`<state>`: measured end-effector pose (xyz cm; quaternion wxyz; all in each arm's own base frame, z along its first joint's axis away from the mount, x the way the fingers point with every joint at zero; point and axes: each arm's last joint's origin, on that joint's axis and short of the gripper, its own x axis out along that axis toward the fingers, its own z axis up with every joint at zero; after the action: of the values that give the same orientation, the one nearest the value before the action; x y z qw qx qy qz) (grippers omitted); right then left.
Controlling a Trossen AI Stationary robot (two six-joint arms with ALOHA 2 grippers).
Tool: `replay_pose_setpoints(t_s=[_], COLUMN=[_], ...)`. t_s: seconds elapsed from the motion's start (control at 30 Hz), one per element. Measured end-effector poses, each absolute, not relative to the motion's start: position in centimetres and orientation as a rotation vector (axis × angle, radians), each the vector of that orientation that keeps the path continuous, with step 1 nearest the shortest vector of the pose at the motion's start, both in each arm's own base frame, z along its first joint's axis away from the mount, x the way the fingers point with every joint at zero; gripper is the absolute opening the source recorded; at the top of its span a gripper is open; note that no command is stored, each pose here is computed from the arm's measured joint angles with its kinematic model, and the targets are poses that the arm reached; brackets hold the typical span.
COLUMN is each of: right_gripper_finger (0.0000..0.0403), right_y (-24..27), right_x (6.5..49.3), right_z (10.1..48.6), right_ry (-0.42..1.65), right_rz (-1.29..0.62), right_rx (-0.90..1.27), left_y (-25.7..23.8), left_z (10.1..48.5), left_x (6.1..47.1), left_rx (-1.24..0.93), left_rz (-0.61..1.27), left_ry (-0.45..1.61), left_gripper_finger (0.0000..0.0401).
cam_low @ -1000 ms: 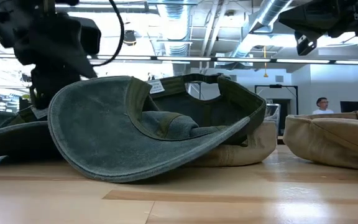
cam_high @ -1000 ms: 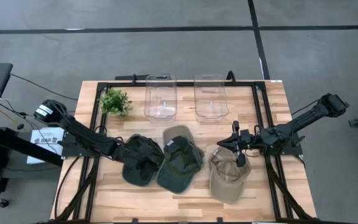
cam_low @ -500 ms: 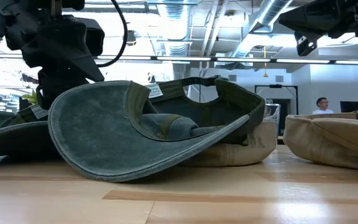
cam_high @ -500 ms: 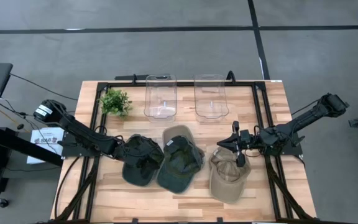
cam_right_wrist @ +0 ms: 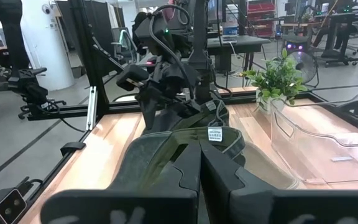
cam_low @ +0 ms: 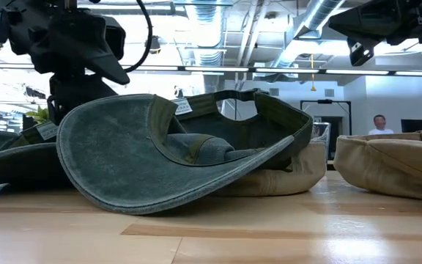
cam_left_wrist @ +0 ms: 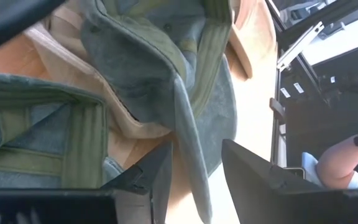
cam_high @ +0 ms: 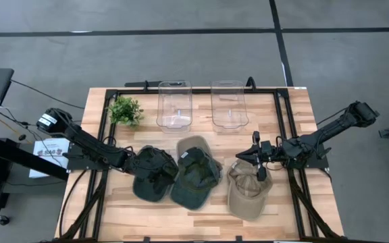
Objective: Pick & Place hat
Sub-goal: Put the right black cap into the right transparent bin
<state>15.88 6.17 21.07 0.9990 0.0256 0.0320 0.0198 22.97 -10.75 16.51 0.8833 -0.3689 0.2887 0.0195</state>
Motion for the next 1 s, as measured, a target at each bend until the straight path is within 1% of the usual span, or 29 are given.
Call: replay_pose_setpoints(t_s=[0.4, 0.67, 1.0], right_gripper_finger=[0.0, 0.0, 0.0], right_y=[6.2, 6.2, 6.2], right_x=[15.9, 15.9, 15.9], right_z=[21.1, 21.1, 21.1], right_ry=[0.064, 0.064, 0.064], right_rz=[0.039, 0.039, 0.04], right_rx=[0.051, 0.051, 0.051], left_y=[-10.7, -11.0, -11.3], left_z=[16.5, 14.6, 13.6], left_x=[23.0, 23.5, 24.0], left_rx=[-0.764, -0.778, -0.792], left_rz=[0.056, 0.086, 0.083], left_ry=[0.592, 0.648, 0.659], left_gripper_finger=[0.0136, 0.0136, 0.0136])
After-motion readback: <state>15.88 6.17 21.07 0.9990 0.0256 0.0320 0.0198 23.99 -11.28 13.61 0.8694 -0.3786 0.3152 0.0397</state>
